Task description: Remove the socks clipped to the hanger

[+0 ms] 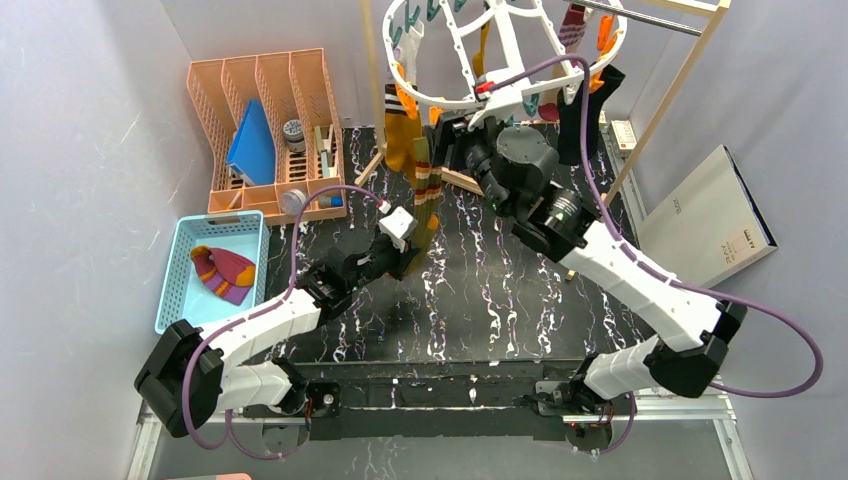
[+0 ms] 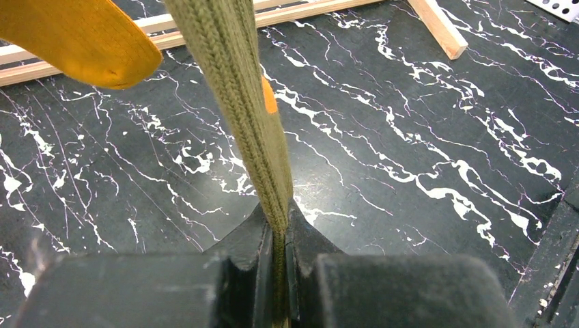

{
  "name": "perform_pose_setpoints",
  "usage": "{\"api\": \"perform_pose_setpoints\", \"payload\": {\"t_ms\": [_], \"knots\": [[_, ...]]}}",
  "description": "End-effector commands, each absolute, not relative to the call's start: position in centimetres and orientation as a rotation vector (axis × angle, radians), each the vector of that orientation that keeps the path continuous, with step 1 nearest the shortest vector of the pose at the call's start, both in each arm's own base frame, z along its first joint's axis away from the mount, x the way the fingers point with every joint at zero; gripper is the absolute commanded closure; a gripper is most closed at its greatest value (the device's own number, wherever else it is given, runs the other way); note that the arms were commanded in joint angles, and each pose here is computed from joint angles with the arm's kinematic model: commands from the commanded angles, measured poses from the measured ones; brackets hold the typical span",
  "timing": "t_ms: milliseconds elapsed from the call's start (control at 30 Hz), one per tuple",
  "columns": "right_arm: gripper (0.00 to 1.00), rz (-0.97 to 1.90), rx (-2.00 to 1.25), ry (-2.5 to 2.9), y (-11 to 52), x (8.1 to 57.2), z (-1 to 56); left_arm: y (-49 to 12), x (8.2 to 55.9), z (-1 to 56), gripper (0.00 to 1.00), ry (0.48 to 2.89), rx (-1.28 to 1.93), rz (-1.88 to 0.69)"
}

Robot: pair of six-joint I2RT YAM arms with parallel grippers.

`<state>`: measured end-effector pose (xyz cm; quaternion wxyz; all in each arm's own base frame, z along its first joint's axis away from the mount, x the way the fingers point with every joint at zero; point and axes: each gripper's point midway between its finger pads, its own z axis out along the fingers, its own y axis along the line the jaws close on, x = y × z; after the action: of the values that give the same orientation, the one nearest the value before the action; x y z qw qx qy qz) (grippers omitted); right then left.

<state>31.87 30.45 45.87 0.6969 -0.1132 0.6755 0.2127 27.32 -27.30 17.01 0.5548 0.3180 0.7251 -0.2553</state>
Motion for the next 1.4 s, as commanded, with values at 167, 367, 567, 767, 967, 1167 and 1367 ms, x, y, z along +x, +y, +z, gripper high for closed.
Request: {"api": "perform_pose_setpoints", "payload": {"t_ms": [167,367,567,767,967,1167,1367], "knots": [[0.24,0.467,-0.314,1.398,33.2,25.5,47.6,-27.1,27.1,17.3,1.0,1.711,0.745,-0.596],[0.16,0.841,-0.411,1.368,33.3,25.2,47.3,-27.2,27.0,17.5,1.0,1.703,0.753,-0.605],[0.11,1.198,-0.563,1.394,32.5,23.3,44.4,-27.0,26.6,17.1,1.0,1.709,0.763,-0.607],[0.09,1.495,-0.468,1.334,28.0,24.6,41.9,-27.0,26.4,17.0,1.0,1.71,0.771,-0.612],[0.07,1.706,-0.409,1.209,26.1,26.5,40.3,-27.1,26.2,17.2,1.0,1.71,0.793,-0.616],[0.05,1.827,-0.439,1.005,26.6,28.0,41.6,-27.3,26.2,17.3,1.0,1.711,0.806,-0.622],[0.04,1.785,-0.375,0.844,26.2,30.5,42.9,-27.5,26.1,17.4,1.0,1.711,0.818,-0.632]]}}
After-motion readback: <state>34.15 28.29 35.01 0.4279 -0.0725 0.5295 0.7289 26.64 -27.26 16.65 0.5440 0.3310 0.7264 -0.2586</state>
